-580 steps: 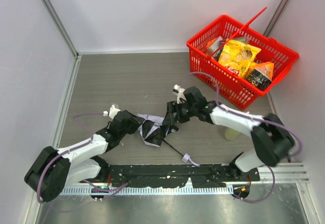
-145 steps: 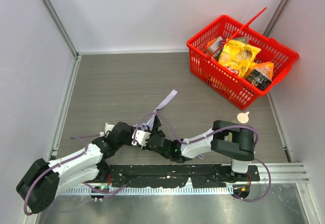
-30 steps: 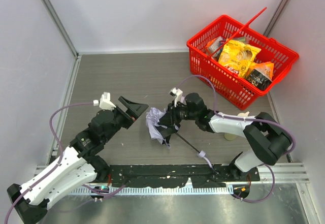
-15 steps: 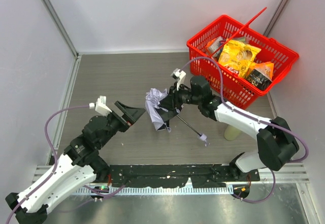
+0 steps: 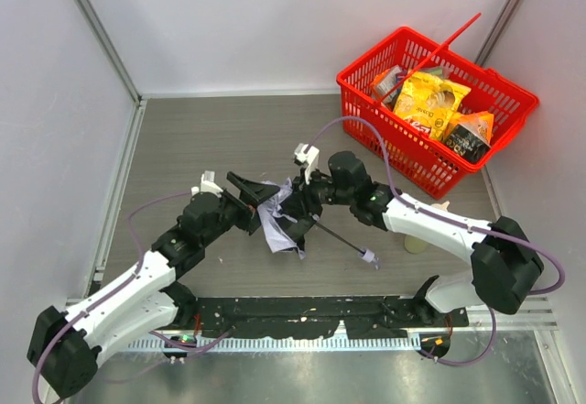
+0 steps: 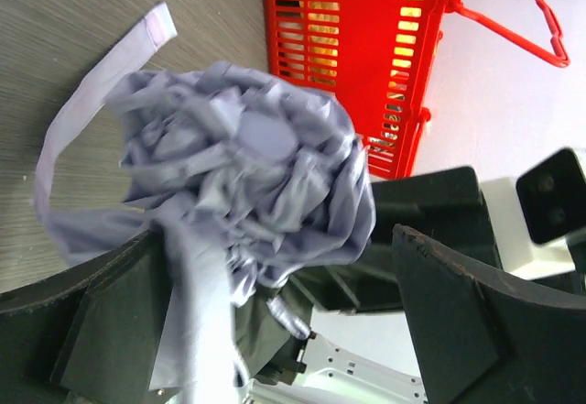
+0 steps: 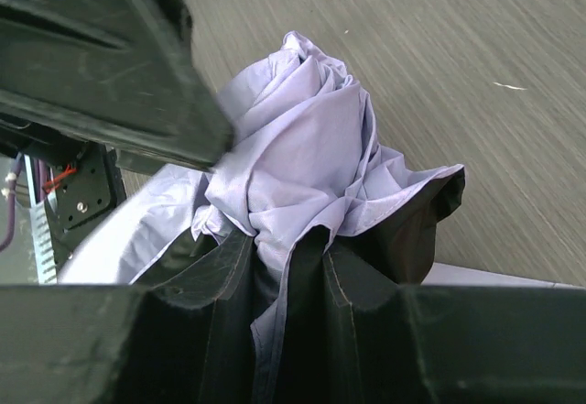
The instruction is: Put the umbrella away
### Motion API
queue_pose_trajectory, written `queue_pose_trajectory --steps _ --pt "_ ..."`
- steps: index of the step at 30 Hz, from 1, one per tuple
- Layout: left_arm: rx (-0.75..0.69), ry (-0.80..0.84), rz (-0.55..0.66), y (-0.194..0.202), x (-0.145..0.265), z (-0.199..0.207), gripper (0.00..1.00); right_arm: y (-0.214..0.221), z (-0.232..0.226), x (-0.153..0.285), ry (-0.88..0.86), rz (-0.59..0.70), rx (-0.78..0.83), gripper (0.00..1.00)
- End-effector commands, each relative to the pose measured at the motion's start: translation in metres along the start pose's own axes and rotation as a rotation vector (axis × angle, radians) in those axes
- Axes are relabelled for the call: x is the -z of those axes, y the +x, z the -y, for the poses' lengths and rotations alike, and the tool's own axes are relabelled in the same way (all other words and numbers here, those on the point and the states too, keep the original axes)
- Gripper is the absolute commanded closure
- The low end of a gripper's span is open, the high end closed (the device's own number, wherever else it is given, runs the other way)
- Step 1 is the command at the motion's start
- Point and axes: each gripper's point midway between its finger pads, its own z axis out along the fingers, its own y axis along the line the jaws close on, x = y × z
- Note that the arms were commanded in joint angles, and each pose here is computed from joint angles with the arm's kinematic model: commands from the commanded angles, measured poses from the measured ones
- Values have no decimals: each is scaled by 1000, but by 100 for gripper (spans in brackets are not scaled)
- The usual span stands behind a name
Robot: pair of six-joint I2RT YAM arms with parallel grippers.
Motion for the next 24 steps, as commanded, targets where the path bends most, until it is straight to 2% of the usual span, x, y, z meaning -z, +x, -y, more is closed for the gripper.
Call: queue_pose_trajectory --steps 1,13,14,16,17,19,21,23,24 --pt "26 137 -24 1 -4 42 0 -37 -23 2 -15 87 116 99" --pt "30 31 -23 1 -19 20 0 -44 -68 -15 -41 70 198 99" --pt "32 35 -14 0 -18 21 5 -42 -68 -16 -32 60 221 99" --pt "34 49 4 -3 -17 22 25 -43 -72 -19 -12 56 238 99" --pt "36 53 5 -3 -17 23 31 -47 -78 -20 -12 59 247 99" --pt "40 59 6 -4 -18 24 51 -40 -81 -29 12 22 262 99" --pt "45 78 1 -3 -19 28 77 -29 -82 -37 35 -30 269 99" --pt "51 87 2 -3 -20 28 93 -18 -78 -41 63 -76 253 99" --pt "49 87 8 -4 -19 27 98 -16 -74 -42 88 -83 228 93"
